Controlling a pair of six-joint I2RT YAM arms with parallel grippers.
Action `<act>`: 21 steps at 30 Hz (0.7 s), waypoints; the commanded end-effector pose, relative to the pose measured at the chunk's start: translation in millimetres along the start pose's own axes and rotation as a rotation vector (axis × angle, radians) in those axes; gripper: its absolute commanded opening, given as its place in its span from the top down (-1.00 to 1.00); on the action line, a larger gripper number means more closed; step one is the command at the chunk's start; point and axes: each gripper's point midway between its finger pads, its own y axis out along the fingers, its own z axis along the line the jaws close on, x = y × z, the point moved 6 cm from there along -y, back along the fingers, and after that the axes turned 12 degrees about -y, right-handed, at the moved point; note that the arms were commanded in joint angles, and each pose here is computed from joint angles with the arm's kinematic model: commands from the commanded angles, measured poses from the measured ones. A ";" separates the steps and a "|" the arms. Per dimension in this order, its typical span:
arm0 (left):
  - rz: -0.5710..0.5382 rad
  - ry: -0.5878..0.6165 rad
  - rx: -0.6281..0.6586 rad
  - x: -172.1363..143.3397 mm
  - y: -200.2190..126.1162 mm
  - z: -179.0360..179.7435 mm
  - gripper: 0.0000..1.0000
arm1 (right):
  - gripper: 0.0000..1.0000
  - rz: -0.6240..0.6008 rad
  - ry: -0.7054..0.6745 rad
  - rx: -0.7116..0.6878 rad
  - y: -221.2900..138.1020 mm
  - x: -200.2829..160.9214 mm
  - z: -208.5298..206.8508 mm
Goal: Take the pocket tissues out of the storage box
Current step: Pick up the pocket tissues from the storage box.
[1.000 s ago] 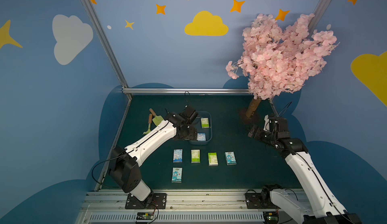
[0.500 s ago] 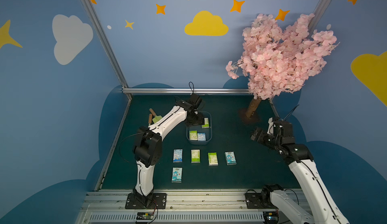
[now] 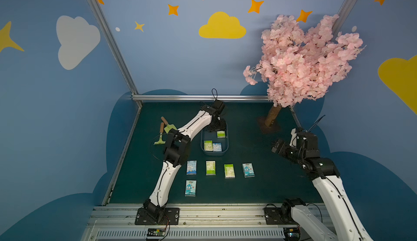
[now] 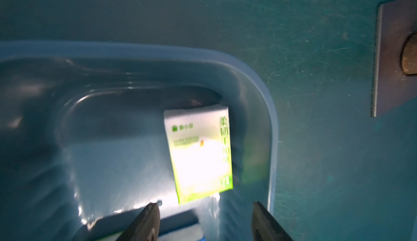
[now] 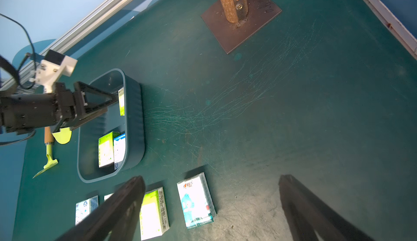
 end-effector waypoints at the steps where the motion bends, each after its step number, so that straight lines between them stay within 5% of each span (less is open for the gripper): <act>1: 0.028 0.016 0.018 0.1 5.1 1.3 -0.34 | -0.96 0.009 0.005 -0.025 -2.3 -4.3 -4.9; 21: 0.048 0.071 0.072 5.0 45.0 6.8 -0.35 | -0.97 0.024 0.013 -0.039 1.7 -4.6 -11.7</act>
